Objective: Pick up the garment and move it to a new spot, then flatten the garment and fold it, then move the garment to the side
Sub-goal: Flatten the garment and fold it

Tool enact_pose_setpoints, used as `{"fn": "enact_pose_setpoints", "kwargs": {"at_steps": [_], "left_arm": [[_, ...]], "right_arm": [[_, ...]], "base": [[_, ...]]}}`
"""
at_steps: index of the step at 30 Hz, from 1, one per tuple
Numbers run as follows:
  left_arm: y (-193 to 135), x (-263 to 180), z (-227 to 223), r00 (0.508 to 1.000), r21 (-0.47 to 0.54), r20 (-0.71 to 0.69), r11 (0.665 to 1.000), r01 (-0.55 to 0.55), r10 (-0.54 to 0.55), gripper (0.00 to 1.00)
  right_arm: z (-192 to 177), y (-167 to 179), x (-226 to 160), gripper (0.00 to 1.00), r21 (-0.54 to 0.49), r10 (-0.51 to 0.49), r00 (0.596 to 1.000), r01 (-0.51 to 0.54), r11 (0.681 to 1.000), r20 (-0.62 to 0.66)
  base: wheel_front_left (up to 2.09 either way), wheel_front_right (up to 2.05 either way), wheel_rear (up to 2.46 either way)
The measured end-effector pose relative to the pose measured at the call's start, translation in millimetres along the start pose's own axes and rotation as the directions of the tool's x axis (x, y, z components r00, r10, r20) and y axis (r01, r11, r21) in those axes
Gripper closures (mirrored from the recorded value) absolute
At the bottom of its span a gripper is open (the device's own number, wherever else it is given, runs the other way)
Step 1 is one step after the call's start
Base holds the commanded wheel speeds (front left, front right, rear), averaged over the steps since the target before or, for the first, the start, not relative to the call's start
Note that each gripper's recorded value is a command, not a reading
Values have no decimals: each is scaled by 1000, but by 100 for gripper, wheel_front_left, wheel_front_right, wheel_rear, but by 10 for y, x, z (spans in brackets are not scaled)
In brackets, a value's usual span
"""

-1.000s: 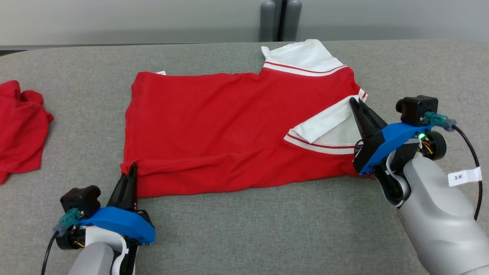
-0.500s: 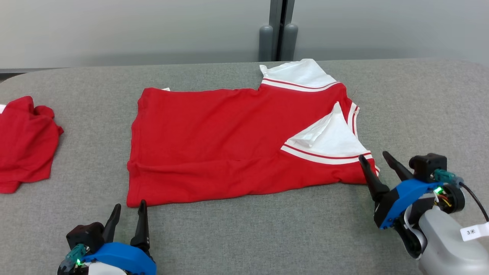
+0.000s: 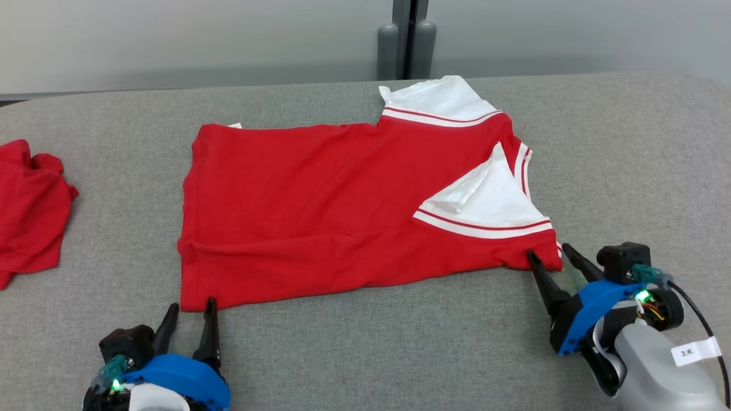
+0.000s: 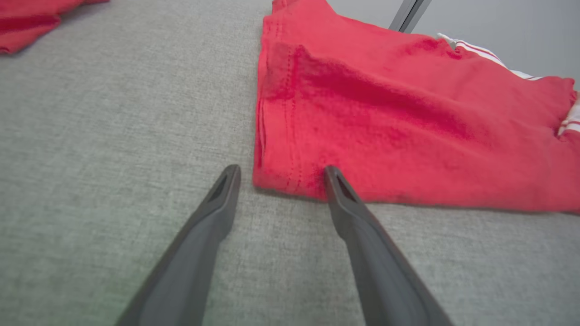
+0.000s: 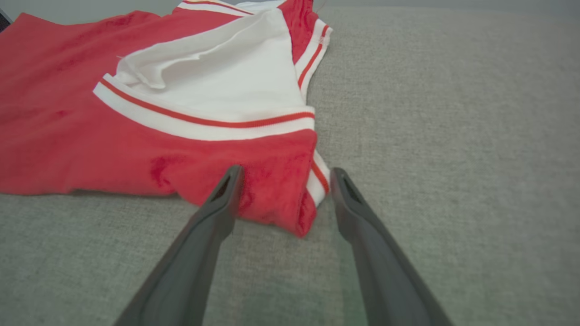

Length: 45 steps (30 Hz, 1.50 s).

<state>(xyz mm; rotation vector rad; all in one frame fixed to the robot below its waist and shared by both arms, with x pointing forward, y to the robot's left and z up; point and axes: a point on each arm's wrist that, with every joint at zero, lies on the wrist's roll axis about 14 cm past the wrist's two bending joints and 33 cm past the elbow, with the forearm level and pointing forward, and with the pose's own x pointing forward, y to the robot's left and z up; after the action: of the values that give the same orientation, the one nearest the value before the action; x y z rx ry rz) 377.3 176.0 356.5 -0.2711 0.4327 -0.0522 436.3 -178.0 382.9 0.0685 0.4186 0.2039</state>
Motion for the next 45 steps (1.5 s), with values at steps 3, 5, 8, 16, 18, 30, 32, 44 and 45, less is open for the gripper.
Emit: {"fn": "enact_pose_setpoints", "kwargs": {"at_steps": [3, 5, 8, 16, 18, 30, 32, 44, 45], "left_arm": [[23, 55, -25, 1000, -6, -17, 1000, -4, 4, 29], [4, 87, -30, 1000, -9, -22, 1000, 1, -1, 88], [-6, 102, -18, 1000, -19, -17, 1000, 0, -1, 100], [-47, -52, 184, 998, -49, 65, 999, 13, -10, 100], [-55, -156, 192, 996, -58, 85, 998, 15, -11, 100], [-67, -683, -34, 995, -72, 100, 997, -14, 21, 100], [-71, -733, -79, 996, -72, 89, 997, -18, 25, 100], [-27, -778, -102, 997, -52, 65, 998, -42, 45, 0], [-34, -770, -68, 996, -50, 78, 998, -41, 44, 0]], "right_arm": [[-61, 45, 43, 0, 27, -2, 1000, 2, 1000, -17], [-83, 68, 65, 100, 39, -1, 1000, 2, 999, -23], [-75, 133, 79, 100, 72, 4, 1000, -3, 997, -16], [99, 224, -85, 100, 145, 6, 997, -17, 989, 74], [85, 220, -194, 100, 165, 1, 996, -16, 986, 91], [-369, 66, -995, 100, 255, -65, 995, 43, 966, 75], [-426, 90, -1093, 100, 265, -63, 996, 46, 963, 58], [-372, 264, -1206, 0, 213, -47, 999, 41, 976, 22], [-330, 268, -1197, 0, 205, -49, 998, 41, 978, 35]], "base": [[0, 0, 0], [0, 0, 0], [0, 0, 0], [0, 0, 0], [0, 0, 0], [0, 0, 0], [0, 0, 0], [0, 0, 0], [0, 0, 0]]}}
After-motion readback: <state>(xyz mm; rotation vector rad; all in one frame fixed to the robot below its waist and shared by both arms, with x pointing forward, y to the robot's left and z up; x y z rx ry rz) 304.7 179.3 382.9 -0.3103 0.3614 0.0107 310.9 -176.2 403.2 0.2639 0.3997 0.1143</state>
